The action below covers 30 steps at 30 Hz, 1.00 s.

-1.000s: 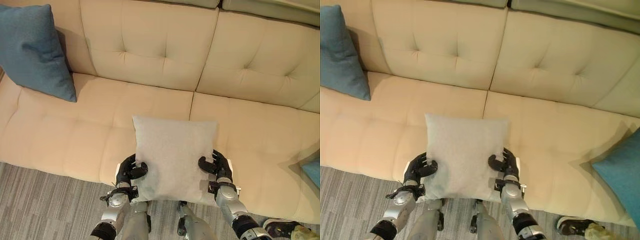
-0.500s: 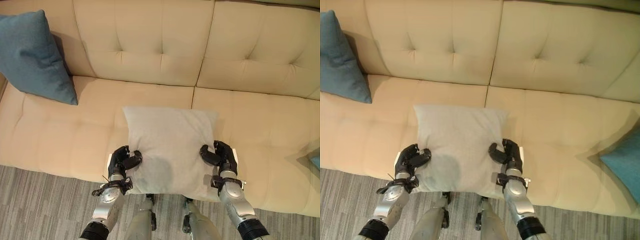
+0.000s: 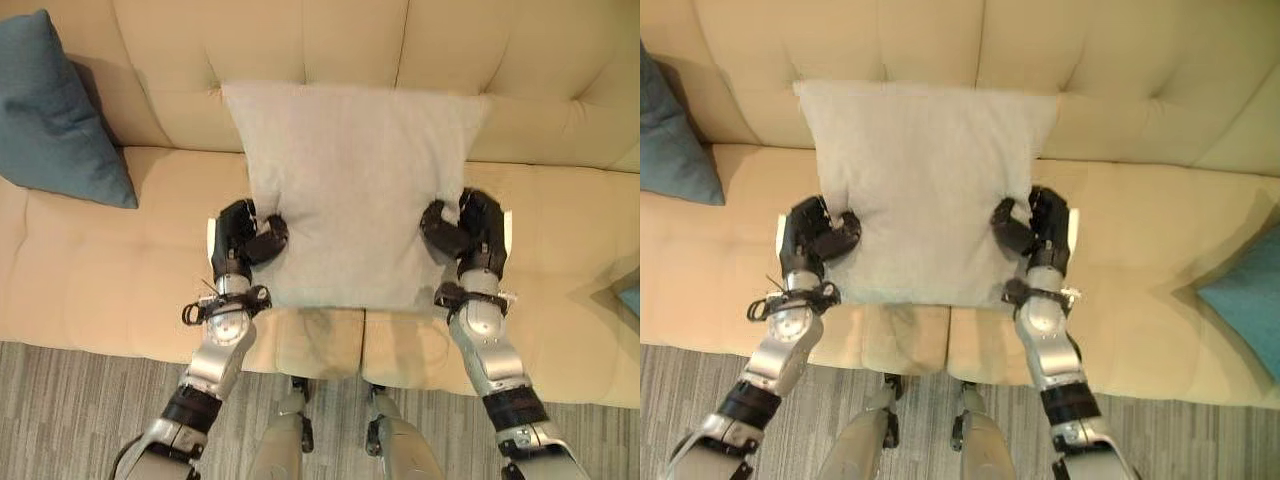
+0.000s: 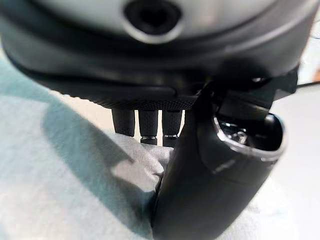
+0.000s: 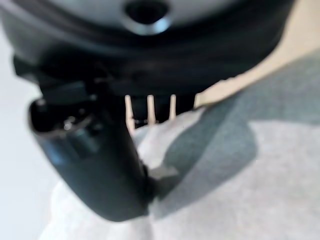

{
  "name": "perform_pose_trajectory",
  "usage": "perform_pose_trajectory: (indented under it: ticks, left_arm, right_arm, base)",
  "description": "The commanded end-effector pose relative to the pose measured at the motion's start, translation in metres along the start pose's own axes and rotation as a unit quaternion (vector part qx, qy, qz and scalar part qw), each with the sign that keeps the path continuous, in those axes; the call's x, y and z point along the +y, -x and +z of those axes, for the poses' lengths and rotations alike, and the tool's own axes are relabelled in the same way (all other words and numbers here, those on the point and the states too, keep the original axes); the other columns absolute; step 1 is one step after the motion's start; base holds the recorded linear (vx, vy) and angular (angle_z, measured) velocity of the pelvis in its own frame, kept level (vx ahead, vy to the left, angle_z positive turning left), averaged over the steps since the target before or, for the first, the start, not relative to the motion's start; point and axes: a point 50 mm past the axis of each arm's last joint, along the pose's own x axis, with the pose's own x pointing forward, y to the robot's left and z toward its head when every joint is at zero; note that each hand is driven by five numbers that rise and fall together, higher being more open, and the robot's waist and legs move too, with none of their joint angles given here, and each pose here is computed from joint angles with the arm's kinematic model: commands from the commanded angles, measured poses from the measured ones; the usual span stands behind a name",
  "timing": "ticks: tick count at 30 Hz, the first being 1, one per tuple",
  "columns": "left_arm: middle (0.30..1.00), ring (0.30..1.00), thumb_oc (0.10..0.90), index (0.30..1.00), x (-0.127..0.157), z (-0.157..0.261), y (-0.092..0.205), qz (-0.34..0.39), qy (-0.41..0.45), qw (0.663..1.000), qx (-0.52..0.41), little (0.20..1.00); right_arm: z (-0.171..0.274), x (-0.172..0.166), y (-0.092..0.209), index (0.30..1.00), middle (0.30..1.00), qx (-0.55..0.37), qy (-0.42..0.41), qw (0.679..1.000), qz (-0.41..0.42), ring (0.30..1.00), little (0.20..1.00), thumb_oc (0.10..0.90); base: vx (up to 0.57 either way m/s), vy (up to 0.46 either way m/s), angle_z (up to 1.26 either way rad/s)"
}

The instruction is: Pick up all the scattered cushions and arrange them neatly on the sofa.

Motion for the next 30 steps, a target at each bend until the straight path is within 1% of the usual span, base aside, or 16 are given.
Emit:
perform_pose_trajectory:
  ticks: [1,2,6,7,9,10,11,12,15,18,20,23,25,28,29,30]
  left_arm:
    - [0.300,0.300,0.400,0.300,-0.049,0.109,-0.011,-0.082,0.013,0.961,-0.264,0.300]
    - [0.300,0.300,0.400,0.300,-0.052,0.124,-0.019,-0.077,0.005,0.956,-0.284,0.300]
    - [0.300,0.300,0.400,0.300,-0.052,0.124,-0.019,-0.077,0.005,0.956,-0.284,0.300]
    - [0.300,0.300,0.400,0.300,-0.056,0.175,-0.040,-0.023,-0.033,0.934,-0.356,0.300]
    - [0.300,0.300,0.400,0.300,-0.056,0.175,-0.040,-0.023,-0.033,0.934,-0.356,0.300]
    - [0.300,0.300,0.400,0.300,-0.058,0.192,-0.049,0.001,-0.068,0.924,-0.377,0.300]
    - [0.900,0.900,0.800,0.900,-0.063,0.214,-0.060,0.014,-0.094,0.917,-0.388,0.900]
    - [0.900,0.900,0.800,0.900,-0.065,0.221,-0.064,0.018,-0.106,0.915,-0.389,0.900]
    - [0.900,0.900,0.800,0.900,-0.070,0.238,-0.071,0.015,-0.117,0.915,-0.385,0.900]
    - [0.900,0.900,0.800,0.900,-0.071,0.241,-0.078,0.003,-0.130,0.921,-0.367,0.900]
    - [0.900,0.900,0.800,0.900,-0.070,0.243,-0.080,0.002,-0.128,0.923,-0.361,0.900]
    - [0.900,0.900,0.800,0.900,-0.056,0.227,-0.090,0.000,-0.143,0.937,-0.318,0.900]
    - [0.900,0.900,0.800,0.900,-0.053,0.223,-0.091,0.001,-0.142,0.940,-0.311,0.900]
    - [0.900,0.900,0.800,0.900,-0.039,0.202,-0.093,0.005,-0.143,0.949,-0.282,0.900]
    - [0.900,0.900,0.800,0.900,-0.029,0.186,-0.094,0.009,-0.148,0.953,-0.263,0.900]
    - [0.900,0.900,0.800,0.900,-0.028,0.185,-0.094,0.009,-0.148,0.953,-0.263,0.900]
  right_arm:
    - [0.103,0.063,-0.003,0.300,0.300,-0.251,-0.051,0.963,0.084,0.300,0.300,0.400]
    - [0.116,0.065,-0.011,0.300,0.300,-0.272,-0.040,0.959,0.074,0.300,0.300,0.400]
    - [0.116,0.065,-0.011,0.300,0.300,-0.272,-0.040,0.959,0.074,0.300,0.300,0.400]
    - [0.163,0.069,-0.031,0.300,0.300,-0.358,0.006,0.934,0.007,0.300,0.300,0.400]
    - [0.163,0.069,-0.031,0.300,0.300,-0.358,0.005,0.934,0.007,0.300,0.300,0.400]
    - [0.177,0.071,-0.038,0.300,0.300,-0.383,0.033,0.923,-0.022,0.300,0.300,0.400]
    - [0.191,0.074,-0.047,0.446,0.446,-0.400,0.069,0.913,-0.041,0.446,0.446,0.497]
    - [0.196,0.077,-0.051,0.900,0.900,-0.400,0.084,0.911,-0.043,0.900,0.900,0.800]
    - [0.204,0.079,-0.065,0.900,0.900,-0.382,0.117,0.916,-0.043,0.900,0.900,0.800]
    - [0.204,0.078,-0.077,0.900,0.900,-0.361,0.164,0.918,-0.027,0.900,0.900,0.800]
    - [0.205,0.080,-0.080,0.900,0.900,-0.352,0.165,0.921,-0.021,0.900,0.900,0.800]
    - [0.192,0.075,-0.086,0.900,0.900,-0.319,0.192,0.928,0.002,0.900,0.900,0.800]
    - [0.188,0.074,-0.086,0.900,0.900,-0.312,0.194,0.930,0.008,0.900,0.900,0.800]
    - [0.172,0.074,-0.083,0.900,0.900,-0.291,0.198,0.935,0.030,0.900,0.900,0.800]
    - [0.159,0.071,-0.081,0.900,0.900,-0.278,0.201,0.939,0.039,0.900,0.900,0.800]
    - [0.159,0.071,-0.081,0.900,0.900,-0.277,0.202,0.939,0.039,0.900,0.900,0.800]
  base:
    - [0.04,0.057,-0.24]
    - [0.03,0.032,-0.14]
    - [0.01,0.012,-0.01]
    - [0.05,0.050,0.02]
    - [0.03,0.030,0.11]
    - [0.01,0.027,0.05]
    - [0.00,0.040,0.04]
    - [-0.01,0.027,0.12]
    - [-0.02,0.000,0.18]
    - [-0.02,-0.013,-0.29]
    - [-0.01,-0.002,-0.31]
    - [-0.01,-0.014,0.10]
    - [0.00,-0.009,-0.03]
    - [0.00,-0.026,-0.02]
    - [0.00,-0.037,0.02]
    - [0.00,0.000,0.00]
